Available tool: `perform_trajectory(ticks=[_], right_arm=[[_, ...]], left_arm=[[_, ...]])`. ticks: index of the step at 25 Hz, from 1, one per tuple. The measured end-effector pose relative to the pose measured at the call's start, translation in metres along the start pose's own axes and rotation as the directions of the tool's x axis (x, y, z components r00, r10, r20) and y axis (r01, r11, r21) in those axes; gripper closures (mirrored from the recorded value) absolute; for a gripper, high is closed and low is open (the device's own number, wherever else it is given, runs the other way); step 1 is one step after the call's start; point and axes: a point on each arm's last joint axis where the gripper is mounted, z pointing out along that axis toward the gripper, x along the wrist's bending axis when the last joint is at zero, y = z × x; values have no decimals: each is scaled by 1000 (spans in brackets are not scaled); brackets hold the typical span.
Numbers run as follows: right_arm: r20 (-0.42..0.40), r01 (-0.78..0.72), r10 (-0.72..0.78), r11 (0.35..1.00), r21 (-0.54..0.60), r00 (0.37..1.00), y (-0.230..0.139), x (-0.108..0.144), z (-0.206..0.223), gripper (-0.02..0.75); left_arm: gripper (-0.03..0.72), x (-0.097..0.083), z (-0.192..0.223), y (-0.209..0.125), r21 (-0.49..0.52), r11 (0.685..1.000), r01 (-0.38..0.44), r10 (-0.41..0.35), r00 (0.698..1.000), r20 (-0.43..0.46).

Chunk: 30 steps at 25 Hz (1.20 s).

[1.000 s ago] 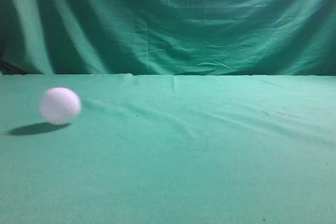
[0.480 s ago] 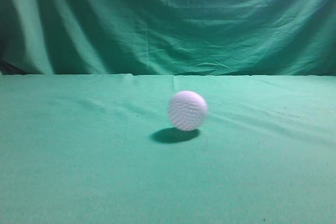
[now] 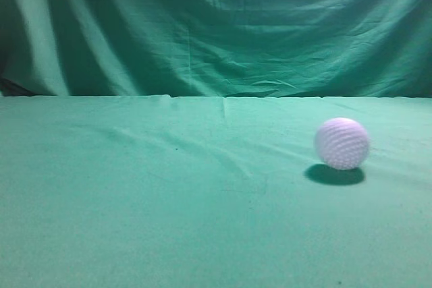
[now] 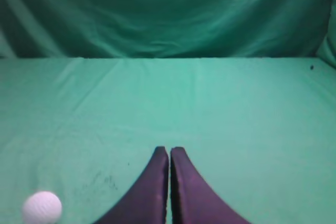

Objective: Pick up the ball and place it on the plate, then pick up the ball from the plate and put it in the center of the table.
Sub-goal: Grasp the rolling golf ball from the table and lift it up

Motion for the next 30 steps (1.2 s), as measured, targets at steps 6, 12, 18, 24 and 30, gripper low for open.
perform_trajectory(ticks=[6,12,18,24,30], right_arm=[[-34,-44,38,980,-194,999,18,2,-2,738],[-48,-75,64,954,-289,997,42,2,-9,738],[10,13,-12,1000,-29,1000,74,-2,-20,738],[32,39,-49,964,265,998,77,-4,-5,738],[23,63,-74,945,320,997,73,-4,-2,738]], left_arm=[[688,-11,-24,-45,-83,996,-15,12,999,-35],[688,-16,-27,-72,-95,995,-20,16,999,-42],[688,-13,-26,-77,-65,995,-70,65,995,-73],[688,-10,-19,-90,-22,995,-99,96,991,-97],[688,-10,-16,-99,27,994,-110,112,990,-91]])
